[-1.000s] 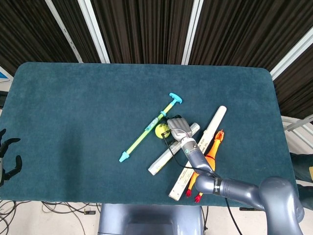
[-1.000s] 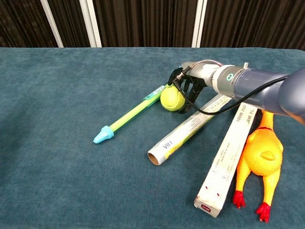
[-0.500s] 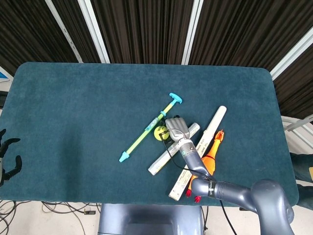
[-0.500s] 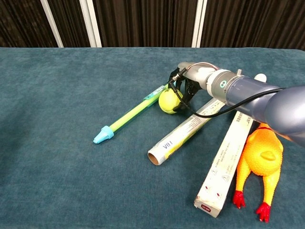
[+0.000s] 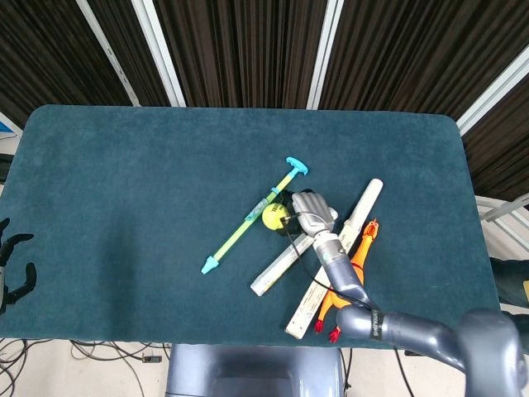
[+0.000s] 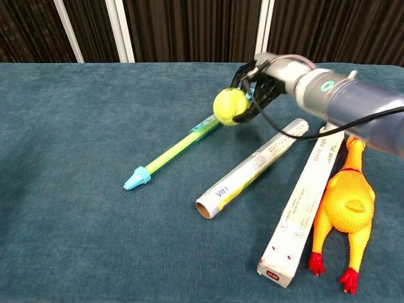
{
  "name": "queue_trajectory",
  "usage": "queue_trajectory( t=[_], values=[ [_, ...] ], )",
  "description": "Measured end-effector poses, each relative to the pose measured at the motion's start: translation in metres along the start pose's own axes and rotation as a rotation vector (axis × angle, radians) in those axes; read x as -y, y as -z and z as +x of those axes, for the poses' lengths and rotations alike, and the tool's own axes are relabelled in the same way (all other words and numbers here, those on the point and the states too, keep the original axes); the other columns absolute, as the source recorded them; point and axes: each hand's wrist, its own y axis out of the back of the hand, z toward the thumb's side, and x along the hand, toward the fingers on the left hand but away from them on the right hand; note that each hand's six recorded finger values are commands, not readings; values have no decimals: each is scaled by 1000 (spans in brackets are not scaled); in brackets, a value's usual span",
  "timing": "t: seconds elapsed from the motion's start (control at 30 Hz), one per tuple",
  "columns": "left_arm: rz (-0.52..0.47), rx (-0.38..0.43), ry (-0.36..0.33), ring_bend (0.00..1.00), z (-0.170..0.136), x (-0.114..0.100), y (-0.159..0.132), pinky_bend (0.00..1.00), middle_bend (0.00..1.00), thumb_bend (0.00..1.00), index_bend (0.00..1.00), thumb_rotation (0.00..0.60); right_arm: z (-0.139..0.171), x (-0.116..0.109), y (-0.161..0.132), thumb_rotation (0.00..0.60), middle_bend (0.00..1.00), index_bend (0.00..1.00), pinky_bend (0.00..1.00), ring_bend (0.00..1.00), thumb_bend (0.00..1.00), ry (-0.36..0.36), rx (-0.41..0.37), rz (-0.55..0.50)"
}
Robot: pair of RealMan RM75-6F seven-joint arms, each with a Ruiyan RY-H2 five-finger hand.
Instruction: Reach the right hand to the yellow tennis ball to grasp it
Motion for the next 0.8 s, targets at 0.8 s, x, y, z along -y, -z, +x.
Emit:
queue_trajectory(
  t=[0.8],
  values=[
    [17,-2,-10,0,0,2,-1,0,0,526,250,600,149,-167,90,600,527,609,263,518,441,216,-56,-579]
  ],
)
